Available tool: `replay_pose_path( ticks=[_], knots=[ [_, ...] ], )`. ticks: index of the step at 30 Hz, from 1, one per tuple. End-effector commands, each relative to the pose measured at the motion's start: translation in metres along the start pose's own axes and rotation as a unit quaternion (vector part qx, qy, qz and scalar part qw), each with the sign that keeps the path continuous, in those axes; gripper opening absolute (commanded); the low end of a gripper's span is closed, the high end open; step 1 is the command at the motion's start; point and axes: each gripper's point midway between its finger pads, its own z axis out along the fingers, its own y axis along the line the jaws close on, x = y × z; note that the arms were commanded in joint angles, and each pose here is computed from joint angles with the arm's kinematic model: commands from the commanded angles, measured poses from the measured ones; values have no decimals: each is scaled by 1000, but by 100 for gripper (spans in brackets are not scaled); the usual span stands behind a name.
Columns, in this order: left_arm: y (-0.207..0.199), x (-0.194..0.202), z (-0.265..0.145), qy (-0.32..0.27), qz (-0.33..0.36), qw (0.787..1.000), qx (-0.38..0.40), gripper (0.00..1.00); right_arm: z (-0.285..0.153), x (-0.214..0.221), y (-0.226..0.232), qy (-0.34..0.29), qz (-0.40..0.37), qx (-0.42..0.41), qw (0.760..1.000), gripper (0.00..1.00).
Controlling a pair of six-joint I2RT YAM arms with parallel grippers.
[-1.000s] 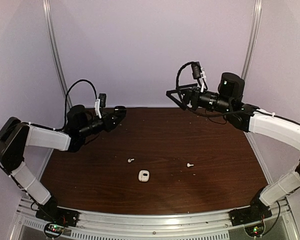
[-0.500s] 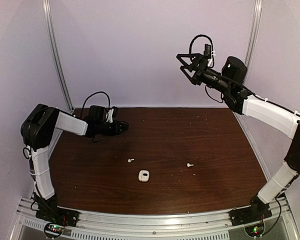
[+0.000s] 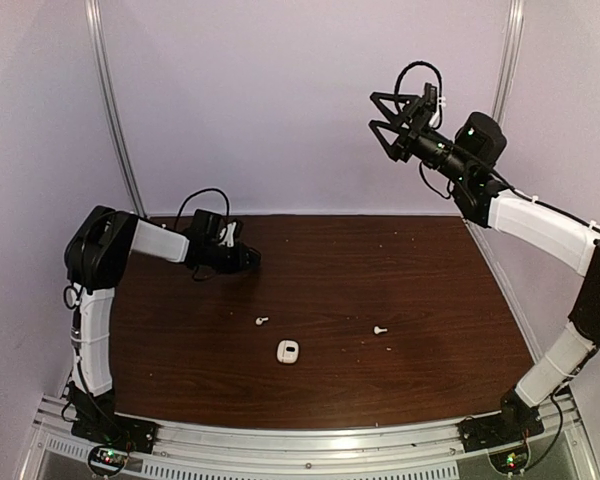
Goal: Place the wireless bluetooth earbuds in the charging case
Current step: Place the charging case with the earbuds at the center of the board.
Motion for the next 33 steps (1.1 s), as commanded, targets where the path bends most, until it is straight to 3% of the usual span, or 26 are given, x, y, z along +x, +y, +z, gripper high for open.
replay_pose_path(
  ticks=[1, 10, 18, 23, 26, 33],
  knots=[
    [7, -9, 8, -3, 6, 1000, -4, 26, -6, -7, 18, -7, -5, -33, 999, 100],
    [20, -4, 11, 4, -4, 1000, -28, 45, -11, -11, 15, -17, 3, -35, 999, 100],
    [28, -15, -12, -18, 1, 997, -76, 65, -16, -9, 14, -16, 0, -36, 999, 100],
    [19, -22, -34, -42, 24, 995, -82, 81, -13, -9, 15, -13, -1, -41, 999, 100],
    [4, -24, -49, -53, 56, 994, -75, 97, -16, -4, 8, -10, -11, -30, 999, 100],
    [-60, -26, -108, -118, 162, 977, -68, 97, -39, 34, -24, 40, -92, 11, 995, 100]
  ],
)
